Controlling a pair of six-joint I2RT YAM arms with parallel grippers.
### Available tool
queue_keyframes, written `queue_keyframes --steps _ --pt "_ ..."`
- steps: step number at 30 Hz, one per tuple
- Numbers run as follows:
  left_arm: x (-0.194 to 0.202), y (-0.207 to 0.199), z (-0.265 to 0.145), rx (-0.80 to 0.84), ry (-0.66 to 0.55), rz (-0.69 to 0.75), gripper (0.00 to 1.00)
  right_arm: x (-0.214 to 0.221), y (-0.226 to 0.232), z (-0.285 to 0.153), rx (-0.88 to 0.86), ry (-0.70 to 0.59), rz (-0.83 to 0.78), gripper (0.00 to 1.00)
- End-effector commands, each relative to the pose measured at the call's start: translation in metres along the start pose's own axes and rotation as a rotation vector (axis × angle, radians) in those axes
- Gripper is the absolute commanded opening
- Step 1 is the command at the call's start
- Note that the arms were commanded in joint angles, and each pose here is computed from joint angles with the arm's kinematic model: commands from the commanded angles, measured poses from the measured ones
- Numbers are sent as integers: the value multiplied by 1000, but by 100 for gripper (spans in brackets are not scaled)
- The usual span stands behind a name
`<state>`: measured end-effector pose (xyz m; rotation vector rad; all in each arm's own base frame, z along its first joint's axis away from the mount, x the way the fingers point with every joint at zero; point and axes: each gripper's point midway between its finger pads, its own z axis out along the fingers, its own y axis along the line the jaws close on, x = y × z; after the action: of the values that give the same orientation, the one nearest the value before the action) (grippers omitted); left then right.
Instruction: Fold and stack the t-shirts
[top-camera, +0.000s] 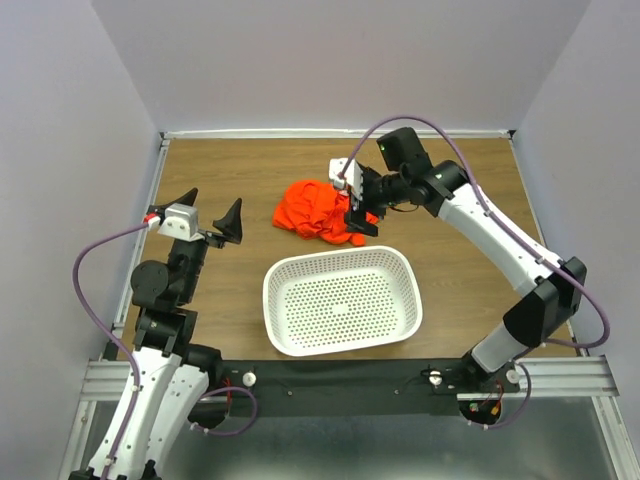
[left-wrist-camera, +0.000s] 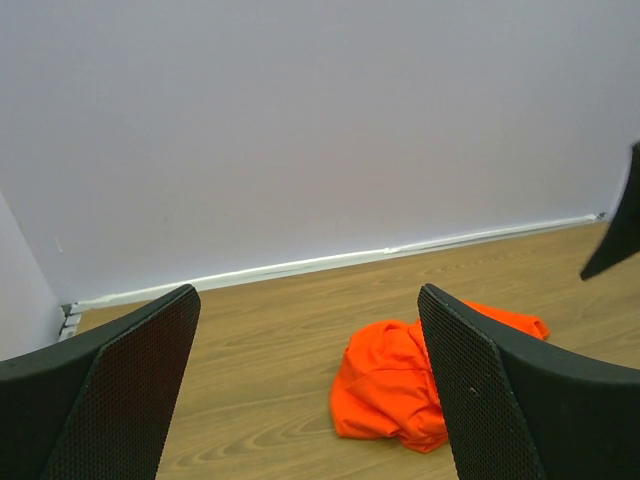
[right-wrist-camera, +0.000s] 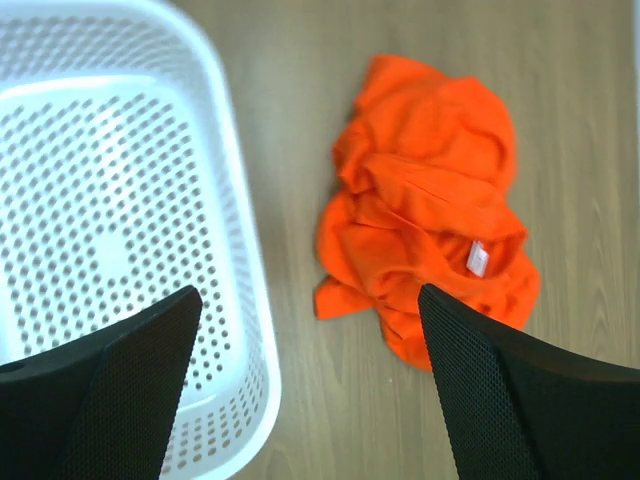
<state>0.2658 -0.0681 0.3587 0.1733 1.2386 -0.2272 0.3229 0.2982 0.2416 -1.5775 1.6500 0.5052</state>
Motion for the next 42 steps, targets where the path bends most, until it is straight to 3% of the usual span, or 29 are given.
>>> queue_keyframes --steps 1,9,14,17,18,19,23,25,28,31,32,34,36,38,39,42 --pt "-15 -9 -1 47 -48 -7 98 52 83 5 -429 71 -197 94" --pt "-15 -6 -3 31 -53 -1 98 75 66 67 -504 152 -177 87" --pt "-15 -8 -2 40 -52 -1 98 104 91 92 -576 243 -129 77" --pt "-16 -8 -3 41 -55 0 98 118 110 97 -617 281 -116 56" --pt "-16 -8 -3 41 -56 0 98 119 112 98 -612 280 -110 36" --pt "-17 -8 -4 41 -59 -1 98 116 110 96 -597 275 -110 28" --pt "-20 -7 -5 37 -67 0 98 92 93 84 -496 271 -61 1" --pt "-21 -8 -6 38 -72 2 98 78 84 70 -458 243 -37 1" --pt "-22 -7 -7 35 -76 2 98 48 51 25 -336 134 22 1" --pt "-24 -8 -8 40 -84 1 98 61 -18 -27 -85 133 153 1" --pt "-27 -8 -9 42 -90 1 98 87 -53 -56 45 144 294 1" --pt "-27 -10 -9 48 -93 -3 98 110 -96 -96 210 103 392 1" --pt "-29 -10 -11 51 -99 -2 98 160 -138 -149 422 105 527 1" --pt "-32 -11 -12 56 -108 -5 98 216 -159 -191 607 160 646 1" --pt "-32 -12 -12 59 -111 -5 98 235 -179 -211 759 182 694 1" --pt "-31 -14 -12 70 -109 -7 98 277 -201 -244 989 224 841 0"
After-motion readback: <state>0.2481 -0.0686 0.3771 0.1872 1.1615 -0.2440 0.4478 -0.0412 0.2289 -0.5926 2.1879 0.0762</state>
